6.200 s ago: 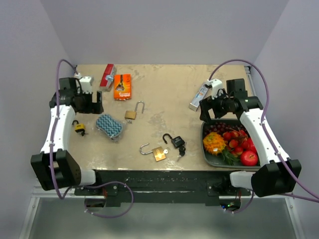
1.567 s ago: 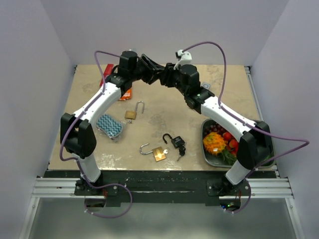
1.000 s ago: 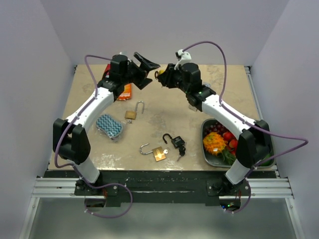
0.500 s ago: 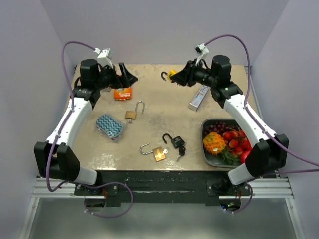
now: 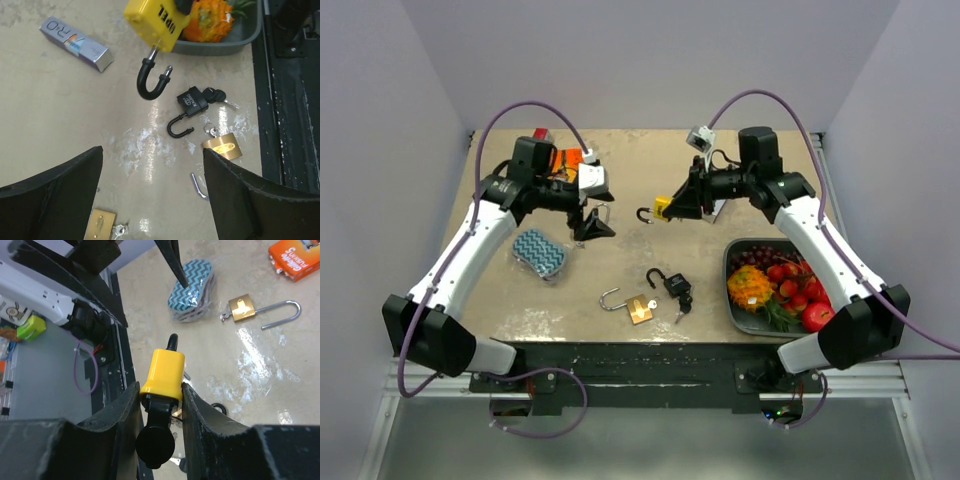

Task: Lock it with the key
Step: Lock the lock.

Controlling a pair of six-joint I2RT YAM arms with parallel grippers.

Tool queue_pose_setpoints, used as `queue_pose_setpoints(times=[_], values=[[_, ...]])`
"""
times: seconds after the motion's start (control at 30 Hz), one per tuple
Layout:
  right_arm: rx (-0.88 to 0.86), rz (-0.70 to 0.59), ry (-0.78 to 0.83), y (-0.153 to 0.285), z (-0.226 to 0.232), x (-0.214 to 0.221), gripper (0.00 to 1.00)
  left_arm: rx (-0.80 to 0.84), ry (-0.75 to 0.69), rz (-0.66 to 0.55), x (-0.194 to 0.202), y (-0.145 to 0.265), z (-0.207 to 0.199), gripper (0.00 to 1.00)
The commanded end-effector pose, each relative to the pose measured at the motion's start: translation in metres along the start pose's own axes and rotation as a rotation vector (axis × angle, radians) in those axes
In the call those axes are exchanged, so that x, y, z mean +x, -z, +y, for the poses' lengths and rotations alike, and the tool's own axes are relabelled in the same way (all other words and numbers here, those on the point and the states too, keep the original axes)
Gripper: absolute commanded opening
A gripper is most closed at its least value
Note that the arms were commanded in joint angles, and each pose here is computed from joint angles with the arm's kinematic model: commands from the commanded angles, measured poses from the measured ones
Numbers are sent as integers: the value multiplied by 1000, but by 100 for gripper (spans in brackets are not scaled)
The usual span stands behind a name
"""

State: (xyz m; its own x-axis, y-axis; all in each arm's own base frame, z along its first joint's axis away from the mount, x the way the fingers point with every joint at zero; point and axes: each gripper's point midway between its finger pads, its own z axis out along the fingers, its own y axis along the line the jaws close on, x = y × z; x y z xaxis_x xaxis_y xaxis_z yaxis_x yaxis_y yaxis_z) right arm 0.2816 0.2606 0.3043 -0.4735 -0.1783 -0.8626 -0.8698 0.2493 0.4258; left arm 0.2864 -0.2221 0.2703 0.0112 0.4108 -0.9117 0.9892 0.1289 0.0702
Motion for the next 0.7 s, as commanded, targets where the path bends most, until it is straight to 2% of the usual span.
queue_pose_setpoints(times=[0.0, 0.03, 0.17, 0.37, 0.6, 0.67], values=[[-99, 0, 151, 10, 41, -7, 0, 37, -137, -118, -34, -6, -14, 82], [-104, 3, 160, 9, 45, -6, 0, 51, -139, -116, -37, -15, -20, 79], [-122, 10, 175, 5, 55, -3, 0, 89, -150, -129, -46, -29, -33, 75], [-123, -1, 208, 4, 62, -9, 0, 121, -171, -107, -38, -45, -44, 67], [-126, -5, 220, 3, 66, -10, 0, 159, -178, -101, -36, -51, -52, 44], [-127, -4, 223, 3, 67, -10, 0, 161, -183, -100, -36, -52, -53, 40]])
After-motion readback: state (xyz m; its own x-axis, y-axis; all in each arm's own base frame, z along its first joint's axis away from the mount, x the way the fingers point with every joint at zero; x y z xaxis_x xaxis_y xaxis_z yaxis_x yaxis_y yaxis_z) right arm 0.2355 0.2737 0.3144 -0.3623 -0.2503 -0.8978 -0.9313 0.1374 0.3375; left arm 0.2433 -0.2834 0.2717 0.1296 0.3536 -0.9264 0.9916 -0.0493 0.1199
